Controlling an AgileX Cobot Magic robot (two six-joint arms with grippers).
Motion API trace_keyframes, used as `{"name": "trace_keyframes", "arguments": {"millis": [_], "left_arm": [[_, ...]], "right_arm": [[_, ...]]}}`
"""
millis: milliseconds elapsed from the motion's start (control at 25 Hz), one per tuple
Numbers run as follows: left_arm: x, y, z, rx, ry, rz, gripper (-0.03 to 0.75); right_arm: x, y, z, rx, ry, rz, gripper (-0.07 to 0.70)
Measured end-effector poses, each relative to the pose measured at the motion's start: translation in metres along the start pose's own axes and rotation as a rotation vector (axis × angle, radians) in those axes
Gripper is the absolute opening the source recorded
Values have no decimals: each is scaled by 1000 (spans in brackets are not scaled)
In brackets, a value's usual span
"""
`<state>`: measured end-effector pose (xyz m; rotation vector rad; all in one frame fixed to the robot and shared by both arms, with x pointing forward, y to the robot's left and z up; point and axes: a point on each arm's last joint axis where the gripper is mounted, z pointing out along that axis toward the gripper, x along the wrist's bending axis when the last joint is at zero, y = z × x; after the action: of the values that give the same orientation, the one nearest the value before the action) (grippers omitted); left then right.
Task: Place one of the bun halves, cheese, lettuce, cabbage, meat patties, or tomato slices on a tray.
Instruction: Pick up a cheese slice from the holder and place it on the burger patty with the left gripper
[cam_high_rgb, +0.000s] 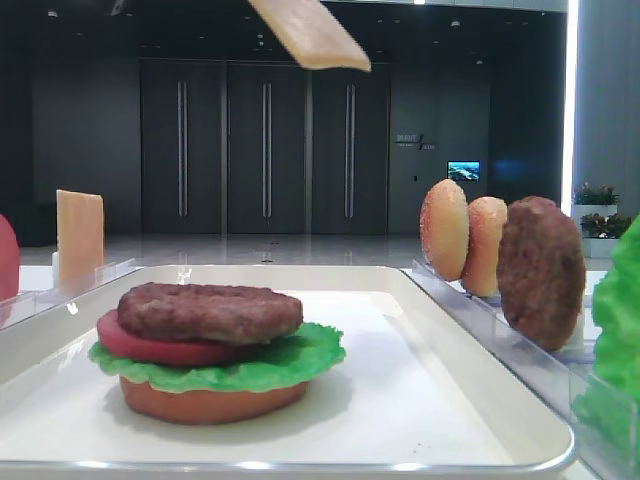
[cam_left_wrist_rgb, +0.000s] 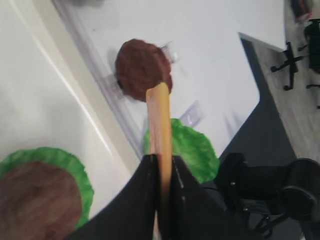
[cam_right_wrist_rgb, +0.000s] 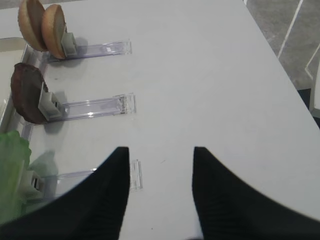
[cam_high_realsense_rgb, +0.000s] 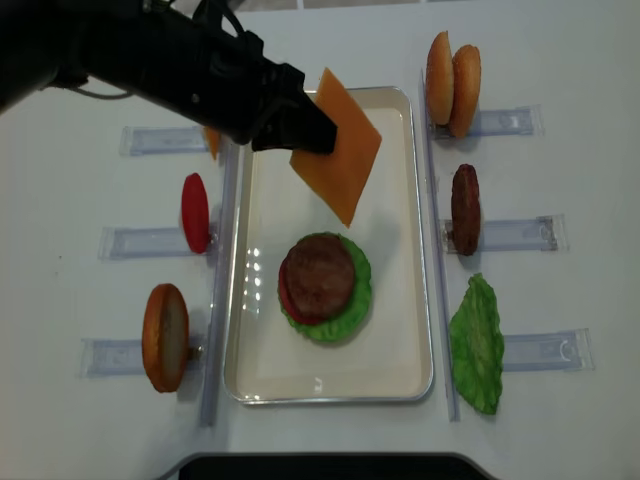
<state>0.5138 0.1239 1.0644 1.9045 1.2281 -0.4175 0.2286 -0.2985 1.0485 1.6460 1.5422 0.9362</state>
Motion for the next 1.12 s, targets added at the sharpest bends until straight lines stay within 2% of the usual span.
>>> {"name": "trace_keyframes", "arguments": {"millis": [120, 200, 320, 520, 640, 880, 1120], "left_arm": [[-1, -8, 6, -4, -87, -9, 30], [8, -27, 16, 21, -123, -52, 30], [21, -55, 20, 3, -166, -96, 30], [41, -83, -2, -73, -152, -145, 30], [57, -98, -4, -87, -129, -181, 30], [70, -112, -1, -92, -133, -191, 30], [84, -112, 13, -82, -154, -233, 30]], "right_arm": [[0, 0, 0, 0, 0, 0, 290], [0, 0, 0, 0, 0, 0, 290], [0, 0, 0, 0, 0, 0, 290], [0, 0, 0, 0, 0, 0, 290], [0, 0, 0, 0, 0, 0, 290], [0, 0, 0, 0, 0, 0, 290], [0, 0, 0, 0, 0, -1, 290]]}}
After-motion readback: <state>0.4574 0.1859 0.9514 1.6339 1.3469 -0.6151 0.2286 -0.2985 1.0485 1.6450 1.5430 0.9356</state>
